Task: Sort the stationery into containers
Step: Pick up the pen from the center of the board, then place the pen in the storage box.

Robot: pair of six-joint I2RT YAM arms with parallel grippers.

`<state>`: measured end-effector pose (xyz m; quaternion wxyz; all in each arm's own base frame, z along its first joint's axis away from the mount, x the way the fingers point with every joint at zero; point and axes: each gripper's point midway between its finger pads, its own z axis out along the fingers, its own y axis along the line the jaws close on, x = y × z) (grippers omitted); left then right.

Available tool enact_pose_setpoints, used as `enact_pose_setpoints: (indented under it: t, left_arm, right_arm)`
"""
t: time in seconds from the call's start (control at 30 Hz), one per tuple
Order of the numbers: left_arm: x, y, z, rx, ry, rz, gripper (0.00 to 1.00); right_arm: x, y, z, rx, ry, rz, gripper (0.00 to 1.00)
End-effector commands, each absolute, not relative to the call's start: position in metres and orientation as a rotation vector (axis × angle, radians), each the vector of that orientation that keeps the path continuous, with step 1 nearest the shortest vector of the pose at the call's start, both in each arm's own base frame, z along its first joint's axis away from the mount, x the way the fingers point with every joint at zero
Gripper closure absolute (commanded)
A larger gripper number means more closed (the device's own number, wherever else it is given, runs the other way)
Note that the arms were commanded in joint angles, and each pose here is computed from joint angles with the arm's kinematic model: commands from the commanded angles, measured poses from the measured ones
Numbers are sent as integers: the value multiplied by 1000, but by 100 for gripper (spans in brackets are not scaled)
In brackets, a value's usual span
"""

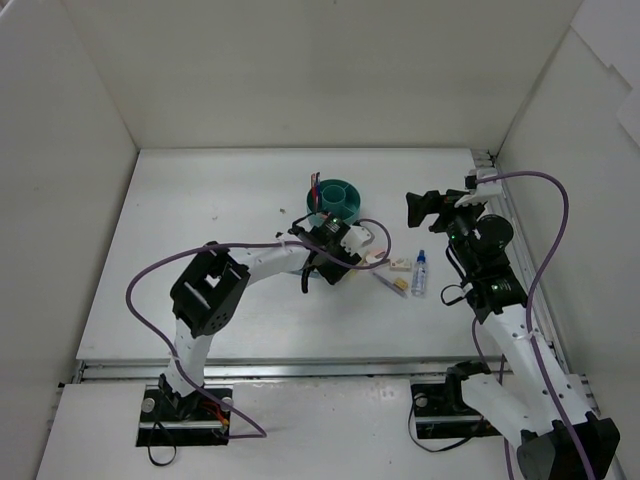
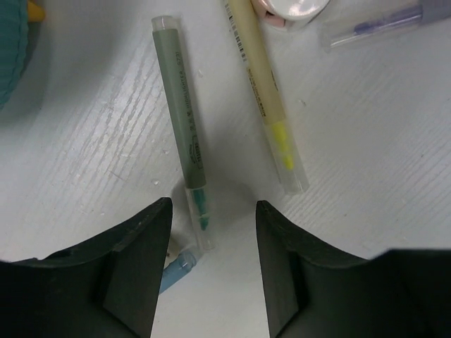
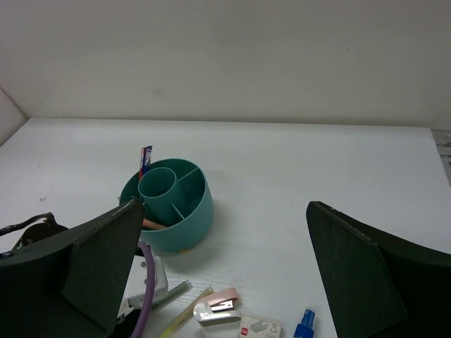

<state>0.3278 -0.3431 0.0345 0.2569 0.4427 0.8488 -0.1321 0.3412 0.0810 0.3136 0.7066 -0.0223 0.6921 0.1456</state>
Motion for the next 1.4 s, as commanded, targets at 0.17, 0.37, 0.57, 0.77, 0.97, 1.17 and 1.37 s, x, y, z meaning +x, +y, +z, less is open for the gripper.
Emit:
enact_pose_setpoints:
  t: [0.17,0.37,0.57,0.77,0.97,1.17,1.37]
  left_arm:
    - [342,-347,45,1193,2284,-359,62]
    - [336,-345,42,1183,2309,-377,80]
    - [322,-346,88,1159,2219,-474,100]
    - [308,-326,159,1124,2126,-469,100]
    - [290,-307,196,916,2203,-548,100]
    - [266,-303,233,737,2289,-849,100]
    - [248,-299,250,658,2342,-1110,100]
  right_arm:
    - [342,72,333,-35,1472,284,2]
    - [339,71,335,-35,1466,280,2]
    - [322,113,326,-432,1441,344,2]
    - [283,161,288,-1091,1423,463,2]
    - [273,179,287,-1442,1262,464,2]
    - [268,203,291,-1600,1195,369,2]
    - [236,256,286,-1820,900,389,2]
